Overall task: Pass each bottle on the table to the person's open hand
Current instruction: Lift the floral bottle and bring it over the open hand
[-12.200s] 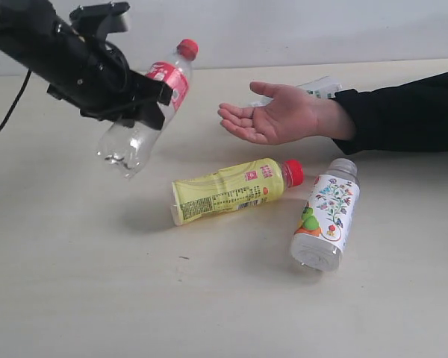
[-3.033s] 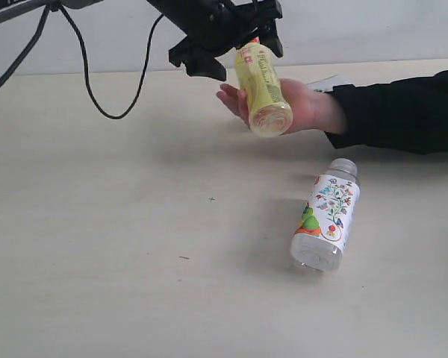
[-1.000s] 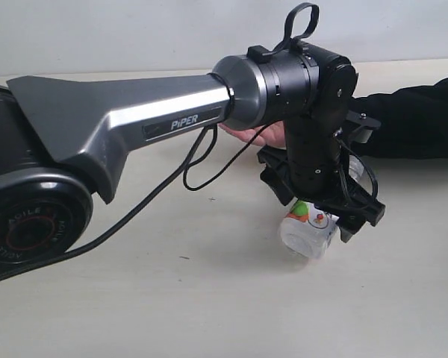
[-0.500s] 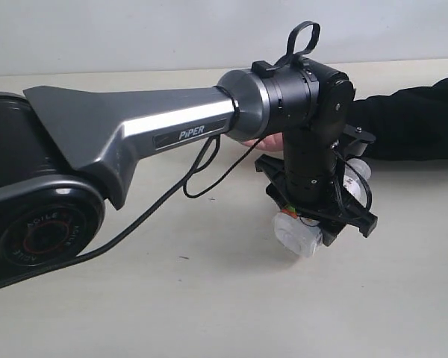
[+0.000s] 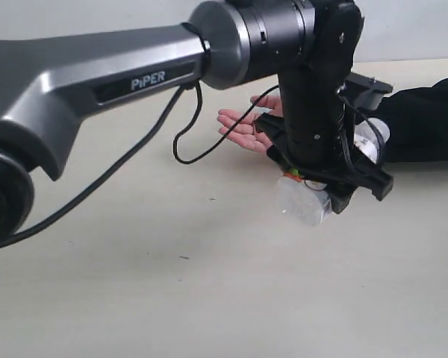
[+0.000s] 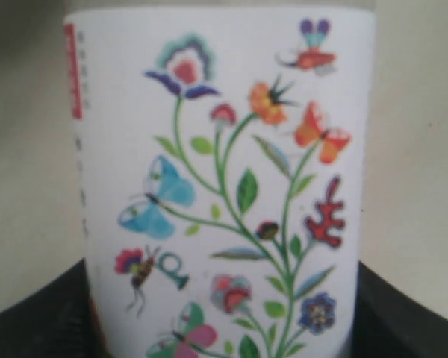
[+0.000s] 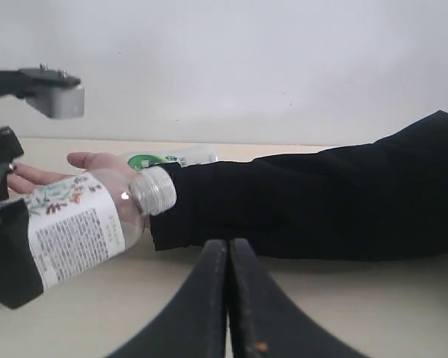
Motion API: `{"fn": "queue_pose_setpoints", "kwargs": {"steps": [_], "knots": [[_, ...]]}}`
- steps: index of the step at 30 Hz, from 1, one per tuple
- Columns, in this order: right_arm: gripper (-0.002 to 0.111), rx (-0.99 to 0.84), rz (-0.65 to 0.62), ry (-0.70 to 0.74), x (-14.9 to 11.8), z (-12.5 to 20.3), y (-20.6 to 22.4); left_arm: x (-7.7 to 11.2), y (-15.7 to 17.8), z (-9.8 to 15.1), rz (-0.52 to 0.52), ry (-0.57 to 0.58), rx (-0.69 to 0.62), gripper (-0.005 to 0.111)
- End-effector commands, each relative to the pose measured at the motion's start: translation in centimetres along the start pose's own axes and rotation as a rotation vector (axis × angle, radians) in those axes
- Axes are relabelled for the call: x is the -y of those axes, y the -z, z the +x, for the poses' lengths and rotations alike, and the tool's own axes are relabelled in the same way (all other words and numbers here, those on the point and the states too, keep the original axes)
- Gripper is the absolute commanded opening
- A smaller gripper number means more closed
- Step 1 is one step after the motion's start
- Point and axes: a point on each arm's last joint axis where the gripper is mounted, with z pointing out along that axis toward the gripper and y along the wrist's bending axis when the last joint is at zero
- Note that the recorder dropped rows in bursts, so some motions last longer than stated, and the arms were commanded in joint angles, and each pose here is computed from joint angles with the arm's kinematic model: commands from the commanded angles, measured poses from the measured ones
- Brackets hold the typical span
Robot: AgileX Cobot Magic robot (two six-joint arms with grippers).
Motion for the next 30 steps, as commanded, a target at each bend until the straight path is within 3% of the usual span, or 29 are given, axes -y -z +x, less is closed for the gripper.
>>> {"fn": "queue_pose_setpoints", "kwargs": {"steps": [1,12,22,30], "knots": [[0.000,0.016,0.008,0.004,0.0,0.0,0.0,0.5,3.8,-0.2,0.004,-0.014,0.082,0.000],[0.000,0.016,0.008,0.004,0.0,0.0,0.0,-0.9,7.7,-1.1,0.007,0.042,0.268,0.000],[0.000,0.016,0.007,0.002,0.0,0.0,0.0,-5.7,8.1,-3.0,0.065,0.477,0.455,0.000],[0.000,0.016,0.008,0.004,0.0,0.0,0.0,-8.9,6.2,-3.2,0.174,0.653,0.411,0.000]]}}
